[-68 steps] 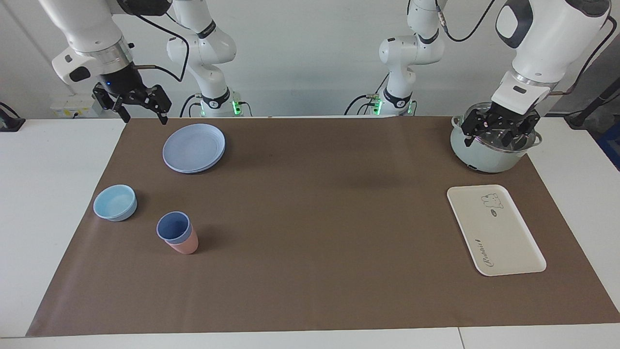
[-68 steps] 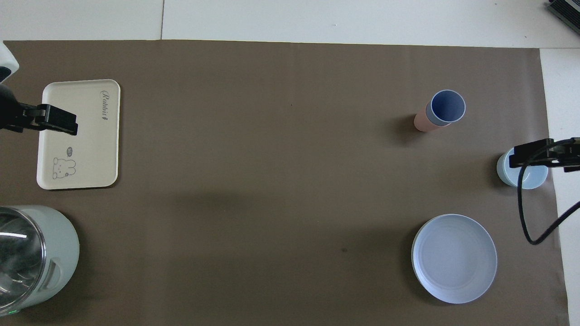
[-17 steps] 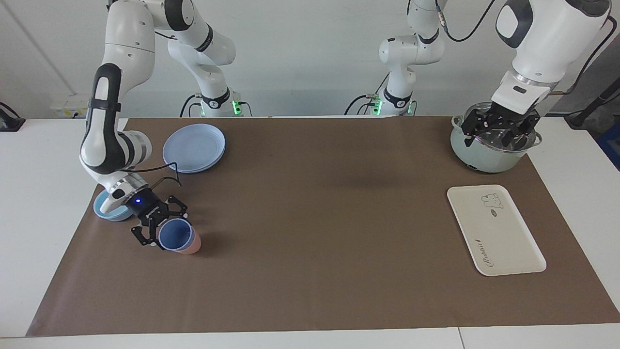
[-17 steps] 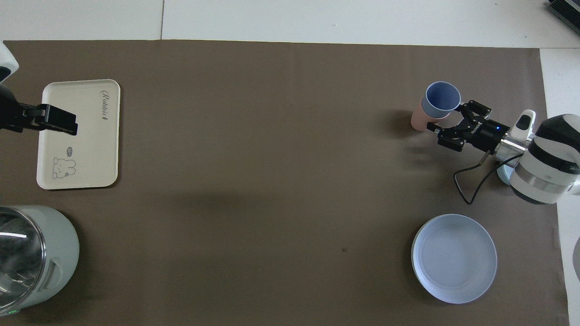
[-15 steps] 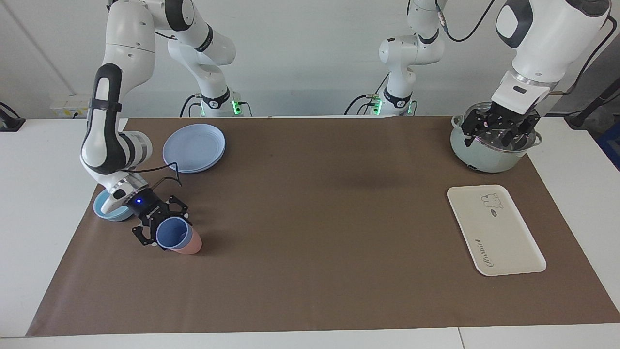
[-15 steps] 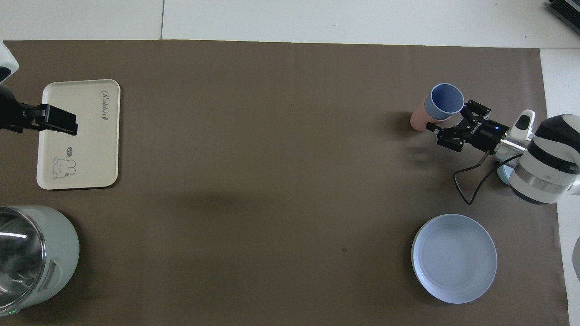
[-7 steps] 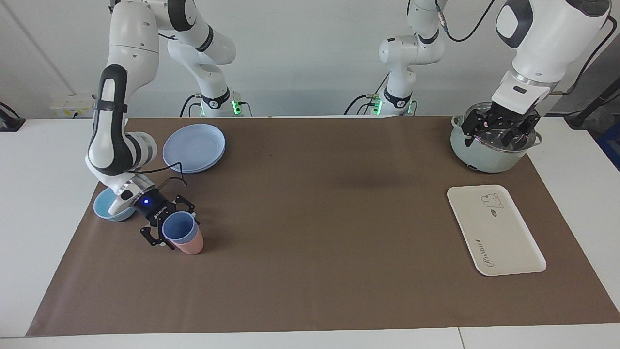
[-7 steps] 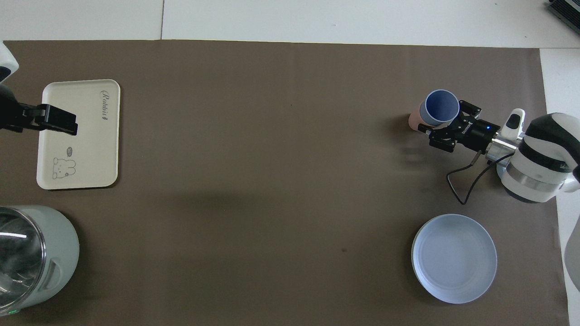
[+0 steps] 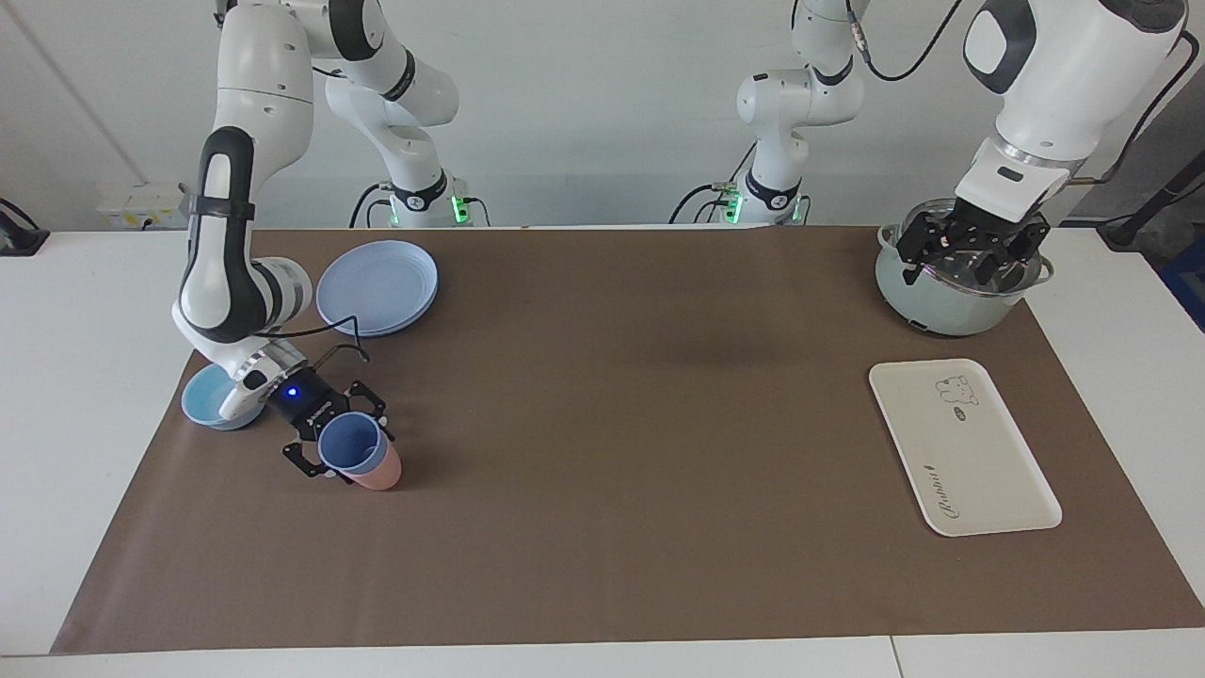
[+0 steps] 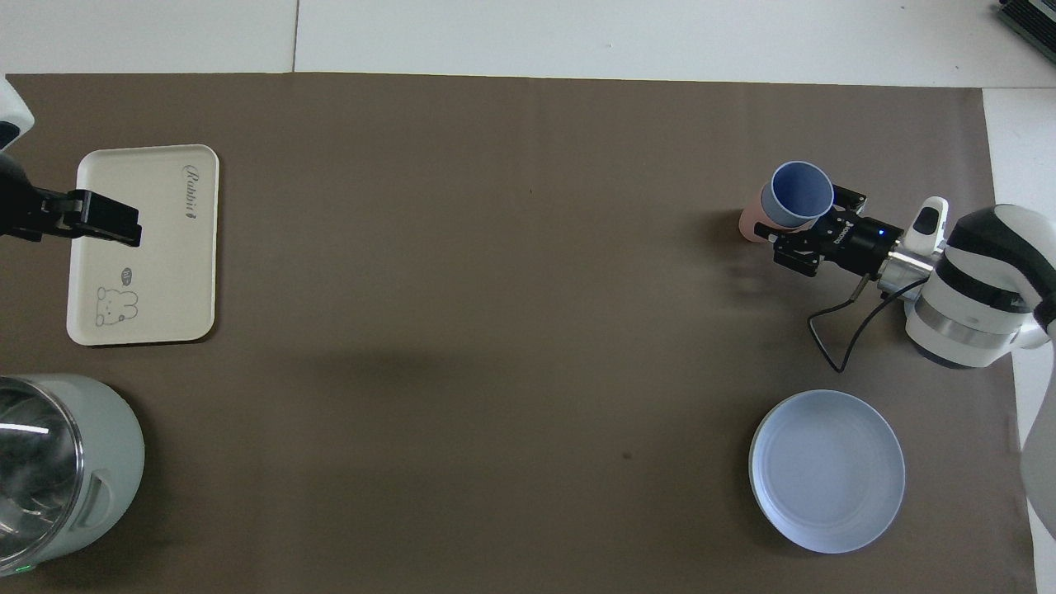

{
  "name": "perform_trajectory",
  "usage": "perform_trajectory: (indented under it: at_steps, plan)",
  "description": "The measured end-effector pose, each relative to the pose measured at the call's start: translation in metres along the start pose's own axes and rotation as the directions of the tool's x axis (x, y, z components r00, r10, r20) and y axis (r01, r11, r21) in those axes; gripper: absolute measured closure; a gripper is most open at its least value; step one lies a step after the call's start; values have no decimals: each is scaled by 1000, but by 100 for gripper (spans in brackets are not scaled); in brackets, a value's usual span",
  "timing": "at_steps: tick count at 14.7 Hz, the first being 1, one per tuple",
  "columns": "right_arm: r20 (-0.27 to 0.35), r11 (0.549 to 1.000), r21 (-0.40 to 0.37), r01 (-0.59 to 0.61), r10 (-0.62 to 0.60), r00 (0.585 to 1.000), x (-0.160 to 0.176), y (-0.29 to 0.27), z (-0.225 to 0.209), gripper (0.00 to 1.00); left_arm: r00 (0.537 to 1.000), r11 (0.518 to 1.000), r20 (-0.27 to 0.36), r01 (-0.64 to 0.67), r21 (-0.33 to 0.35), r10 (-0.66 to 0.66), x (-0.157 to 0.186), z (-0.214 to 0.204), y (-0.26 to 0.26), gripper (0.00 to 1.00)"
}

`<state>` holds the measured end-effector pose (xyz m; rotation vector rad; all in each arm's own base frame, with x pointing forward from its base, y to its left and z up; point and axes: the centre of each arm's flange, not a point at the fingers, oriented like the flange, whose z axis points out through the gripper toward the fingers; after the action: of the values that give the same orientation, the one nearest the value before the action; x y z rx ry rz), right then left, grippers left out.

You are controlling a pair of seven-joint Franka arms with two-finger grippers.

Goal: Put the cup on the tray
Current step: 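Lift the blue cup with the right gripper while the left gripper reaches forward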

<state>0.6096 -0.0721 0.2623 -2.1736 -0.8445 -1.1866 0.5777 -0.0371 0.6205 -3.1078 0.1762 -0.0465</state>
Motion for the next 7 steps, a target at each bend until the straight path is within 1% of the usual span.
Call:
perform_trajectory:
  at_steps: [2,4,5,7]
  plan:
    - [5,1000,-22,2,-1,1000,2,2,-1,16,1000,1000,0,0,0,0,0,0,0,0]
    - [15,999,-53,3,-2,1000,16,2,0,16,1000,1000,0,0,0,0,0,0,0,0]
    - [24,997,-71,-8,10,1000,31,-1,2,16,1000,1000,0,0,0,0,0,0,0,0]
    - [71,995,-92,-44,50,996,70,-15,6,16,1000,1000,-2,-1,0,1,0,0,1,0]
